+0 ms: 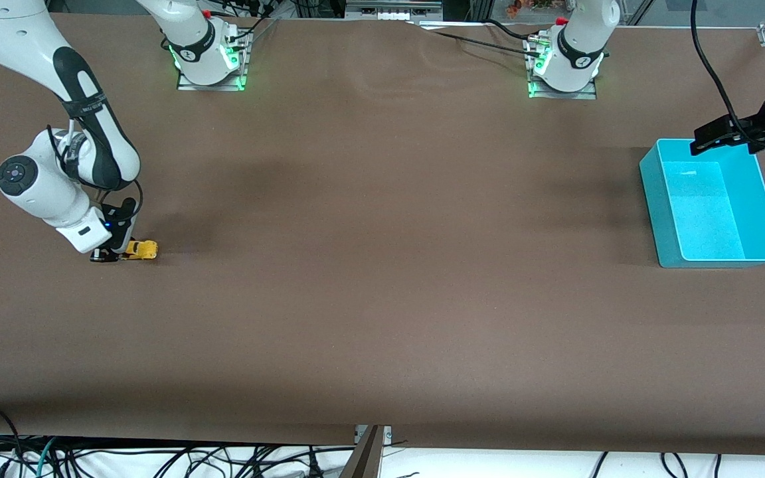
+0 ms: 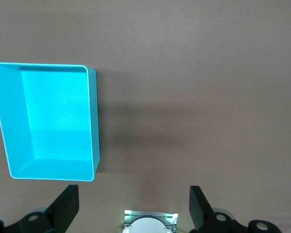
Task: Wind and store yellow beetle car
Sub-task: 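Drag the held car backward along the table to wind it, then open the right gripper, letting the car roll toward the cyan bin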
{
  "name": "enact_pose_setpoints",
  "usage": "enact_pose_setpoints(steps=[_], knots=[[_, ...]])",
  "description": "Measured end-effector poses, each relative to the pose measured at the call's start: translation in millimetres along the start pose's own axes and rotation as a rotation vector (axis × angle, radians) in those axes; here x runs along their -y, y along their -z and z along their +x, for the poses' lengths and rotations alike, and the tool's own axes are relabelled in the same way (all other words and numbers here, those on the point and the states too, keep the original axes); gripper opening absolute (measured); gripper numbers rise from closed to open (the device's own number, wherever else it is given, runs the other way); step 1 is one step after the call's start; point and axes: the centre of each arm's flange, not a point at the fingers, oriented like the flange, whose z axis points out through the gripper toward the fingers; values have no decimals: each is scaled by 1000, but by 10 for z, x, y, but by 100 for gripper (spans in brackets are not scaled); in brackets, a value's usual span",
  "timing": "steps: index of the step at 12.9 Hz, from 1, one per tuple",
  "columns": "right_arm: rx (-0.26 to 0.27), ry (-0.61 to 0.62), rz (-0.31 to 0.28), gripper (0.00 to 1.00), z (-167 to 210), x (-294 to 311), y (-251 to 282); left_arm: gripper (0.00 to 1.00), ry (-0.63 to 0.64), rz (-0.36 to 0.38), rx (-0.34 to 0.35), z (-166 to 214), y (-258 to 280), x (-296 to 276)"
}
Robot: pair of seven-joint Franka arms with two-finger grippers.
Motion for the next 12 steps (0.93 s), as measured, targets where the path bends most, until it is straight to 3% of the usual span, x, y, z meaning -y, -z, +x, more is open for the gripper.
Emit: enact_pose_setpoints(steps=[5, 7, 9, 12], knots=[[2, 5, -5, 41, -75, 4, -4, 100, 0, 0, 0, 1, -1, 0], [2, 10, -6, 46, -71, 1, -56, 100, 0, 0, 2, 6, -8, 1], [1, 13, 3, 62, -62, 18, -119, 100, 0, 0, 3, 9, -12, 1], [-2, 19, 12, 96, -38, -20, -113, 100, 0, 0, 3, 10, -13, 1]])
